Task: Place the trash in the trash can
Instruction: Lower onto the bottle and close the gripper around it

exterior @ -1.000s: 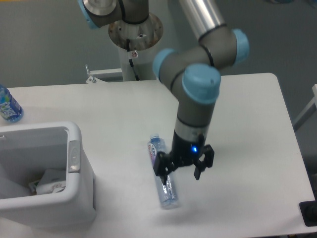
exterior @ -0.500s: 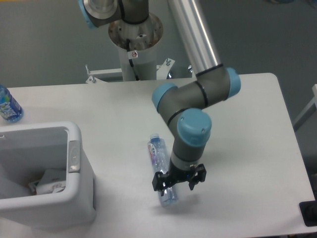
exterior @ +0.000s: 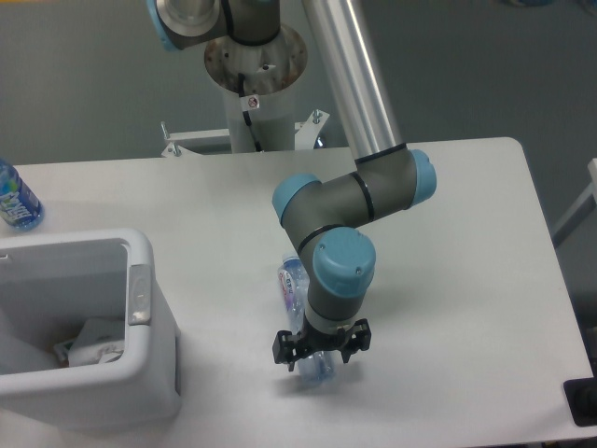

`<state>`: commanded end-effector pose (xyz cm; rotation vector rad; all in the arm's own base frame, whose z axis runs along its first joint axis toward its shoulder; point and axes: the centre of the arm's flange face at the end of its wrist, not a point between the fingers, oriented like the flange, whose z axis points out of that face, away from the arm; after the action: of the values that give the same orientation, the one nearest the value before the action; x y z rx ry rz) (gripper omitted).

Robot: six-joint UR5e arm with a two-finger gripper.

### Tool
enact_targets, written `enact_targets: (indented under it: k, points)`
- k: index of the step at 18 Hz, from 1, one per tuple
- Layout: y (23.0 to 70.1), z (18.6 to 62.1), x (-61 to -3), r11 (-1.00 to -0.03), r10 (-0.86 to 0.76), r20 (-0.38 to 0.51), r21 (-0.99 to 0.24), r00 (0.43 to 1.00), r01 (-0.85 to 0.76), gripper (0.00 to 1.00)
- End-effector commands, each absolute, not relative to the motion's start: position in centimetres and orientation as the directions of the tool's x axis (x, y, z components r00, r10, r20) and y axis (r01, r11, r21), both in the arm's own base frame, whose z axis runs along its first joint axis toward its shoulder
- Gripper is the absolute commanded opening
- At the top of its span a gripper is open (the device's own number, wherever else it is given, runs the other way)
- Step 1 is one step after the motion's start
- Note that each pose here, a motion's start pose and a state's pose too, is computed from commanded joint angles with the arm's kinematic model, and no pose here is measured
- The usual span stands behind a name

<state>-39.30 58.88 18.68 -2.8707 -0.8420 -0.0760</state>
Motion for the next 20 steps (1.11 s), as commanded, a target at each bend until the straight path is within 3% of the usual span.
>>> enact_targets:
  k: [2, 6, 9, 17, 20]
  points:
    - [58.9, 18.5, -39.2, -0.833, 0.532, 0.088, -0.125, 0.842, 0.540, 1.00]
    - [58.8, 18.6, -39.3, -0.834, 0.534, 0.071, -0.121, 0.843, 0.538, 0.72]
    - [58.7, 18.9, -39.2, -0.834, 0.534, 0.069, -0.124, 0.843, 0.538, 0.61]
    - [58.6, 20.2, -39.4, -0.833, 0.534, 0.045, -0.140, 0.844, 0.535, 0.55]
    - [58.7, 23.0, -39.7, -0.829, 0.531, 0.035, -0.185, 0.846, 0.528, 0.55]
